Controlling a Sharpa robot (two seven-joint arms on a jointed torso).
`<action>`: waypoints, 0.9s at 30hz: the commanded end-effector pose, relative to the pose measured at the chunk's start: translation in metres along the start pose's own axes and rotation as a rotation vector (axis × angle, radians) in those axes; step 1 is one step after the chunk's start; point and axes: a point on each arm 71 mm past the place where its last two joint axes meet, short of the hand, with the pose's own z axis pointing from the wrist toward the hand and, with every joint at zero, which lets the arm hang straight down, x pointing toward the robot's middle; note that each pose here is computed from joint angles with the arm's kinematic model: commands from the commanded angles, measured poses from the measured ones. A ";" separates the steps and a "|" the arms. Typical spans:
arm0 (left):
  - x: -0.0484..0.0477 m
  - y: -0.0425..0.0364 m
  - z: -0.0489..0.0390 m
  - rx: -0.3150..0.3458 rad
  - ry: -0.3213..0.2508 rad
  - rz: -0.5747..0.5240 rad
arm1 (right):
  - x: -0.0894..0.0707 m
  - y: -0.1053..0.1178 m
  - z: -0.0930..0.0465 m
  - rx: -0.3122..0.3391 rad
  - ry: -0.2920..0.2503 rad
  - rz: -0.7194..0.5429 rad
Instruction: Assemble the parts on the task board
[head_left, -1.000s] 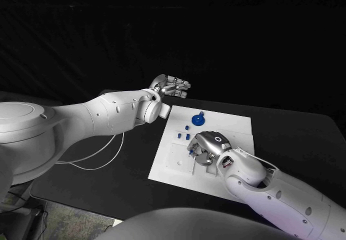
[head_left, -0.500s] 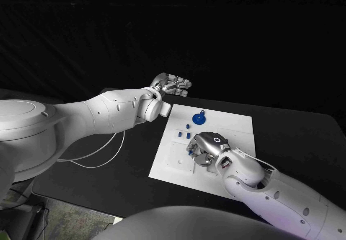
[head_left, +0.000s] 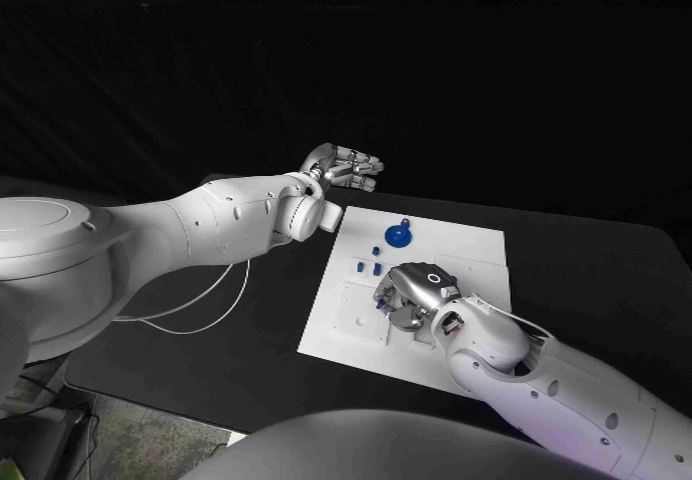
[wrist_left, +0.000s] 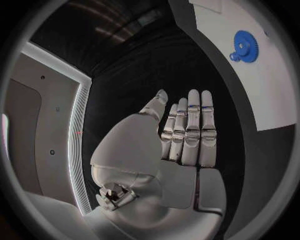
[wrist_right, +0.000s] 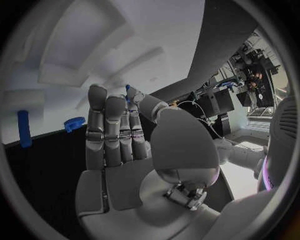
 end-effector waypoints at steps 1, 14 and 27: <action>0.0023 0.0002 0.0000 0.003 0.014 -0.013 | 0.004 -0.001 -0.001 0.011 0.031 -0.031; 0.0007 0.0009 0.0002 -0.003 0.014 -0.012 | 0.002 -0.001 -0.001 0.026 0.006 -0.040; -0.0006 0.0014 0.0004 -0.007 0.014 -0.012 | 0.002 0.000 -0.002 0.018 0.015 -0.044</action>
